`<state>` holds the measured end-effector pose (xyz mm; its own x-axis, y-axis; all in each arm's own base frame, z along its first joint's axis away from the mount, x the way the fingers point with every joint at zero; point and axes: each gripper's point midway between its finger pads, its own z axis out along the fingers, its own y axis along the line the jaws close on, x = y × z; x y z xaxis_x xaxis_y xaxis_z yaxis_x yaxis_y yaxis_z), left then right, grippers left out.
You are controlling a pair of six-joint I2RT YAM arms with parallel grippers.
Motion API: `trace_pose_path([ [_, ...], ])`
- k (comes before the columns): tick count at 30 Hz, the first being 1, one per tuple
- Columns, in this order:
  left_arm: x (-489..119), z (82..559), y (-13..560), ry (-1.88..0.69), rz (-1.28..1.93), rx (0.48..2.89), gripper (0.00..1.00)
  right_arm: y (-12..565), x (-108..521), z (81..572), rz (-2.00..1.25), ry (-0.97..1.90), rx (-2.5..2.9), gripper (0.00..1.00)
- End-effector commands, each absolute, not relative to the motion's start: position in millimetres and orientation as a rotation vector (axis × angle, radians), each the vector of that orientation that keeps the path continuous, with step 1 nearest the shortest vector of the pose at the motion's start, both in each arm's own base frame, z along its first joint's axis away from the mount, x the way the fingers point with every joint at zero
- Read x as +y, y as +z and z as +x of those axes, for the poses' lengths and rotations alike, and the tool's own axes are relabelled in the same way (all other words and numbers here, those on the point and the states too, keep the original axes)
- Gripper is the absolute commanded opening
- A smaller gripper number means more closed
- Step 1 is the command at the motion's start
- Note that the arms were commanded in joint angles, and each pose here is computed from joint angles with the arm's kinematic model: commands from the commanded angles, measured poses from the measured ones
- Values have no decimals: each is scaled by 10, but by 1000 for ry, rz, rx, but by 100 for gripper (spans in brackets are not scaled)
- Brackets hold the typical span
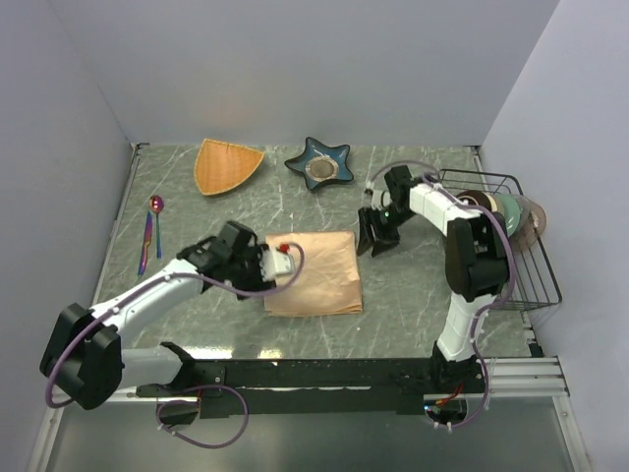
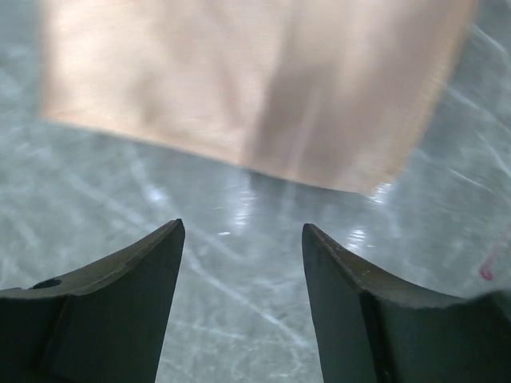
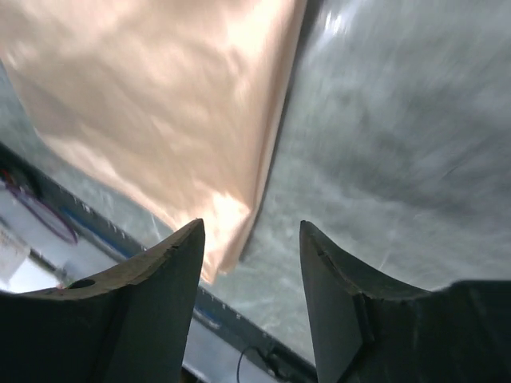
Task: Fold the napkin into a case and place the utensils inside
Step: Smooth out the square-folded napkin at the center of the board.
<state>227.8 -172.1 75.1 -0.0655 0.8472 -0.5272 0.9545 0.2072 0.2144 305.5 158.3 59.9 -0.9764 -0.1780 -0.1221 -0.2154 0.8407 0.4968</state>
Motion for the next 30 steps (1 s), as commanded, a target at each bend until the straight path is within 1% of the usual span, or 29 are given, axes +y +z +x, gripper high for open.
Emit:
trace_pose_path([
  [1, -1654, 2624, 1099, -328, 1403, 1991, 68, 570, 1660, 3515, -221, 774, 2908, 62],
  [3, -1617, 2838, 1179, -321, 1290, 2015, 69, 513, 1707, 3620, -216, 785, 2912, 63],
  [5, -1602, 3129, 1288, -366, 1153, 2063, 72, 452, 1750, 3675, -218, 791, 2918, 63],
  [6, -1620, 3226, 1330, -395, 1117, 2076, 72, 431, 1758, 3688, -209, 794, 2921, 63],
  [7, -1646, 3427, 1376, -428, 1061, 2111, 72, 417, 1773, 3691, -209, 801, 2924, 63],
  [9, -1756, 3610, 1421, -503, 1013, 2131, 71, 378, 1822, 3686, -218, 821, 2928, 63],
  [10, -1847, 3788, 1426, -549, 977, 2158, 69, 372, 1841, 3690, -224, 826, 2923, 62],
  [14, -2106, 4132, 1367, -688, 912, 2208, 65, 300, 1916, 3705, -249, 835, 2919, 56],
  [15, -2166, 4255, 1445, -704, 890, 2196, 63, 291, 1944, 3716, -269, 837, 2913, 51],
  [16, -2187, 4307, 1241, -722, 881, 2245, 59, 276, 1955, 3723, -273, 840, 2912, 49],
  [19, -2255, 4332, 1038, -787, 864, 2295, 51, 259, 2052, 3752, -308, 860, 2897, 44],
  [20, -2263, 4315, 986, -801, 857, 2310, 50, 252, 2099, 3774, -330, 863, 2889, 43],
  [22, -2263, 4202, 882, -839, 849, 2341, 45, 253, 2179, 3788, -374, 874, 2874, 41],
  [24, -2210, 4033, 750, -875, 829, 2378, 44, 267, 2319, 3803, -447, 885, 2846, 41],
  [25, -2181, 3975, 809, -884, 819, 2369, 43, 298, 2387, 3832, -476, 889, 2826, 41],
  [27, -2064, 3785, 703, -916, 771, 2419, 43, 275, 2530, 3807, -539, 898, 2813, 41],
  [29, -1972, 3684, 791, -927, 736, 2414, 44, 286, 2682, 3822, -600, 908, 2788, 41],
  [30, -1844, 3605, 729, -933, 676, 2438, 45, 287, 2736, 3815, -623, 914, 2782, 41],
])
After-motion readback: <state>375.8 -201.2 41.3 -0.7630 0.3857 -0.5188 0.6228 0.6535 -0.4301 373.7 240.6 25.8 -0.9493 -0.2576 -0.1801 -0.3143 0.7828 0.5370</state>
